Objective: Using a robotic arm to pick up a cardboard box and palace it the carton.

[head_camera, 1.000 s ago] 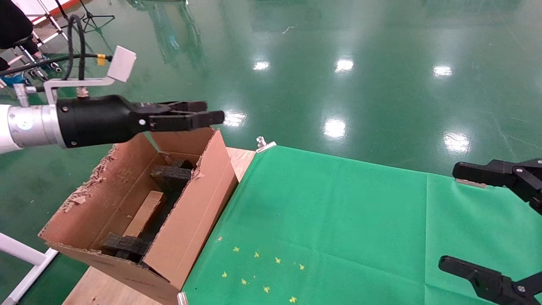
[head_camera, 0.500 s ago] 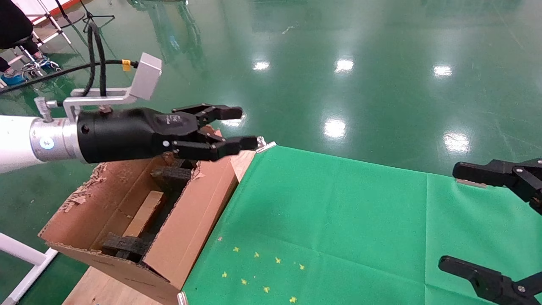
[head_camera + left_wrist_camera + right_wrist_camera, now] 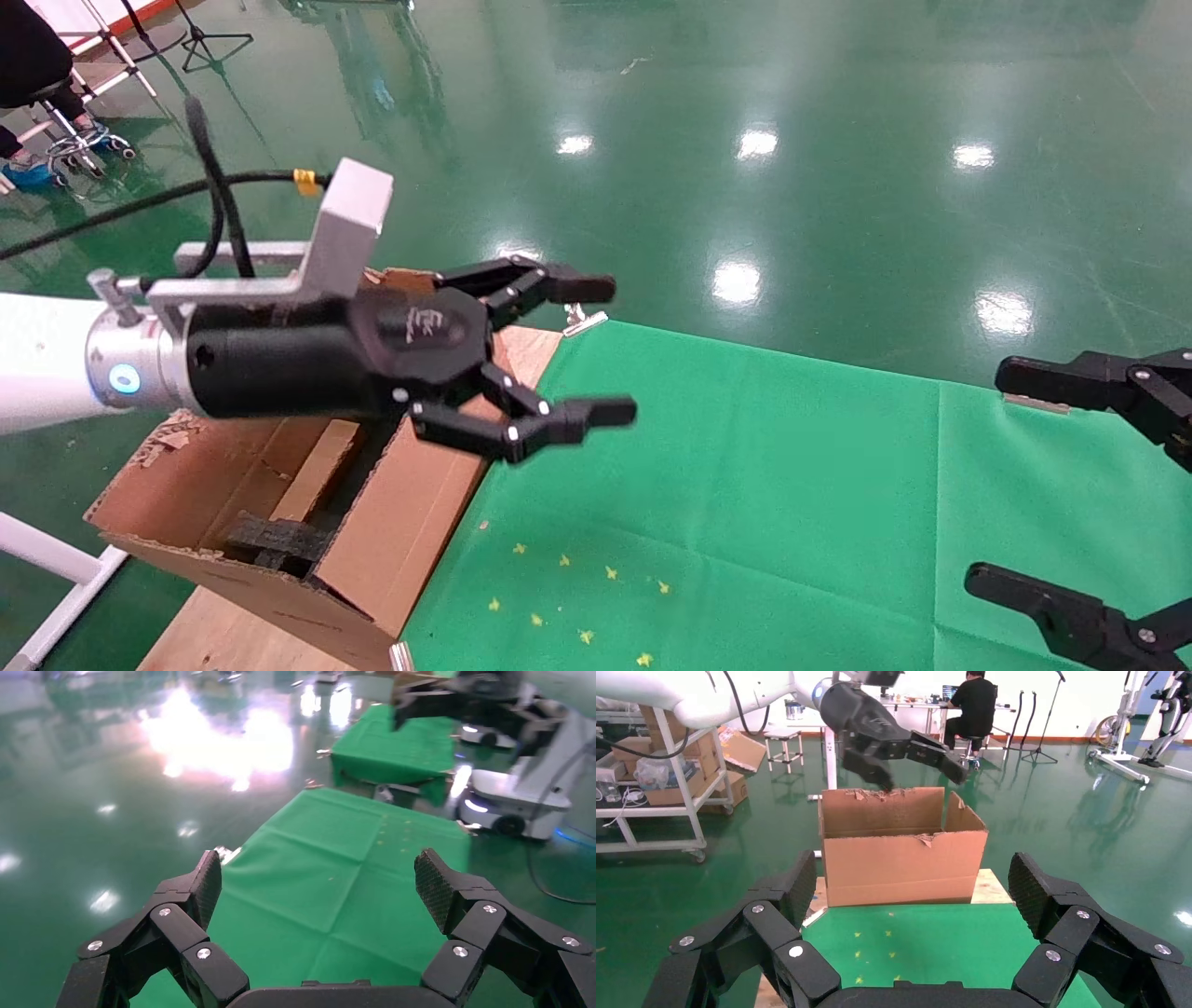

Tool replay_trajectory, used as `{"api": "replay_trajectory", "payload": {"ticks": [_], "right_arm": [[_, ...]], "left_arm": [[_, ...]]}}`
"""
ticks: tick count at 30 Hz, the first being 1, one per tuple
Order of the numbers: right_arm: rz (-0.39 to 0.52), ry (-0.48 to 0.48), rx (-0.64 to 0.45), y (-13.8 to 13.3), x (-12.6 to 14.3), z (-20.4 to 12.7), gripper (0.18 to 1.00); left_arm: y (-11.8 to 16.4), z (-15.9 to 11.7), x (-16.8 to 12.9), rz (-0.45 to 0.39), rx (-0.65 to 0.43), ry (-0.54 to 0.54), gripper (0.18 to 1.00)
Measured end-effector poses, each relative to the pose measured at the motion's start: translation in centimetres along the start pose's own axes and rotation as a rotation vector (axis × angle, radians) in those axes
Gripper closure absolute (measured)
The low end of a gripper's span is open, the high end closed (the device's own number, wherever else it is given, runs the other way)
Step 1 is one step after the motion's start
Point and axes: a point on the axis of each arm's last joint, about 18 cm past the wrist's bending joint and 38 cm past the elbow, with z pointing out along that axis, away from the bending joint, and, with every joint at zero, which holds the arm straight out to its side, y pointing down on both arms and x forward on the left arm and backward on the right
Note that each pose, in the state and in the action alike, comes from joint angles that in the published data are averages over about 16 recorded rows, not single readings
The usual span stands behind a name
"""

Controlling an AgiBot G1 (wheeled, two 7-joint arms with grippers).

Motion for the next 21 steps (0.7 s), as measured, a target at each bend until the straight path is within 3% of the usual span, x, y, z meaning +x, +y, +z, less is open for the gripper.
{"api": "replay_trajectory", "payload": {"ticks": [11, 21], "right_arm": [[0.0, 0.0, 0.0, 0.0, 0.0, 0.0, 0.178], [0.0, 0.0, 0.0, 0.0, 0.0, 0.0, 0.178]], "left_arm": [[-0.4, 1.9, 4.3, 0.115, 0.071, 0.134, 0.183], [-0.5, 2.3, 5.6, 0.144, 0.096, 0.172, 0.183]]}}
